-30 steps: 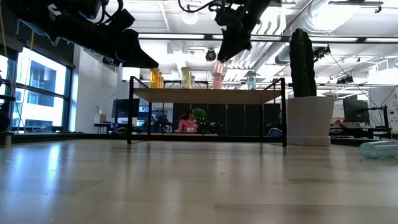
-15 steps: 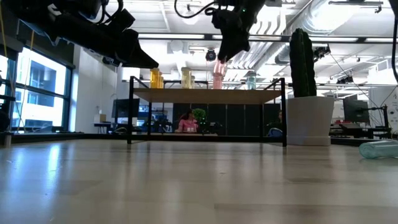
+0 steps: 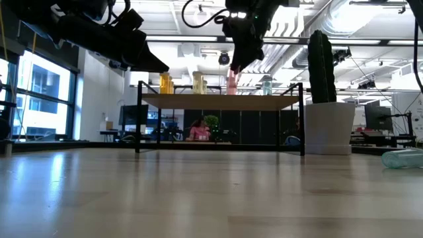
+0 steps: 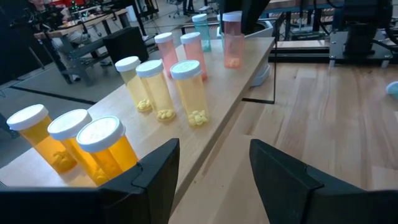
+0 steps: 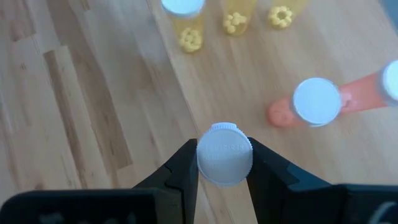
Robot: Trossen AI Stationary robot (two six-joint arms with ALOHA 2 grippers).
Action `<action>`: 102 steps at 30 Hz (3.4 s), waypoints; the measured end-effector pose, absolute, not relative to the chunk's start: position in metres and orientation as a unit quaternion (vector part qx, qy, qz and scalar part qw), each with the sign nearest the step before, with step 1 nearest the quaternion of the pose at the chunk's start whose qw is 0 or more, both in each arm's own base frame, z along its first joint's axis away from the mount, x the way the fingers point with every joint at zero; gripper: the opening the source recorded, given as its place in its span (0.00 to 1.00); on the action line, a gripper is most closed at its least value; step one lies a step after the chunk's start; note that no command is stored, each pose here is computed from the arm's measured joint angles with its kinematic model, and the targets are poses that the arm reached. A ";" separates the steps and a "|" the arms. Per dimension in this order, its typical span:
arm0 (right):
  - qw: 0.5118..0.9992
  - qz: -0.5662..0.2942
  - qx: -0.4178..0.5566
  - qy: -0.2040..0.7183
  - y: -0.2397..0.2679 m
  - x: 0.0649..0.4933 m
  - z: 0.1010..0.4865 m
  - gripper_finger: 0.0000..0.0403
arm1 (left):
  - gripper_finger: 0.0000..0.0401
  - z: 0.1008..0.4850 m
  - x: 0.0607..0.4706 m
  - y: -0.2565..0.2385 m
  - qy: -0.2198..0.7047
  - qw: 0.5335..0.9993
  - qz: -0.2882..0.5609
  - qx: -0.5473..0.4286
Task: Pick and place medicine bottles onto shelf by color
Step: Put the pink pill bottle on the shelf aligned with the other pink pill bottles, then put the blue pill bottle on the shelf aligned with the other blue pill bottles
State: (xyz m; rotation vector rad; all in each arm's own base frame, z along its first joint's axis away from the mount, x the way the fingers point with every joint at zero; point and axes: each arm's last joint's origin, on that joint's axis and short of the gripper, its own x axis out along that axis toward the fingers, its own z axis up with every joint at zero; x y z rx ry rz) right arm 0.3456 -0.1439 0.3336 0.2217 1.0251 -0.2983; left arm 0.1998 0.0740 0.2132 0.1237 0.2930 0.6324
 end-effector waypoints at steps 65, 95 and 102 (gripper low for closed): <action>0.875 -0.115 0.040 0.469 -0.099 0.321 0.370 0.41 | 0.46 0.229 0.210 0.062 0.101 0.966 0.233 0.059; 0.891 -0.292 0.067 0.342 -0.029 0.195 0.359 0.41 | 0.46 0.291 0.339 0.015 0.097 0.987 0.117 0.060; 0.891 -0.292 0.073 0.341 -0.028 0.185 0.363 0.41 | 0.46 0.279 0.386 -0.008 0.148 0.984 0.084 0.058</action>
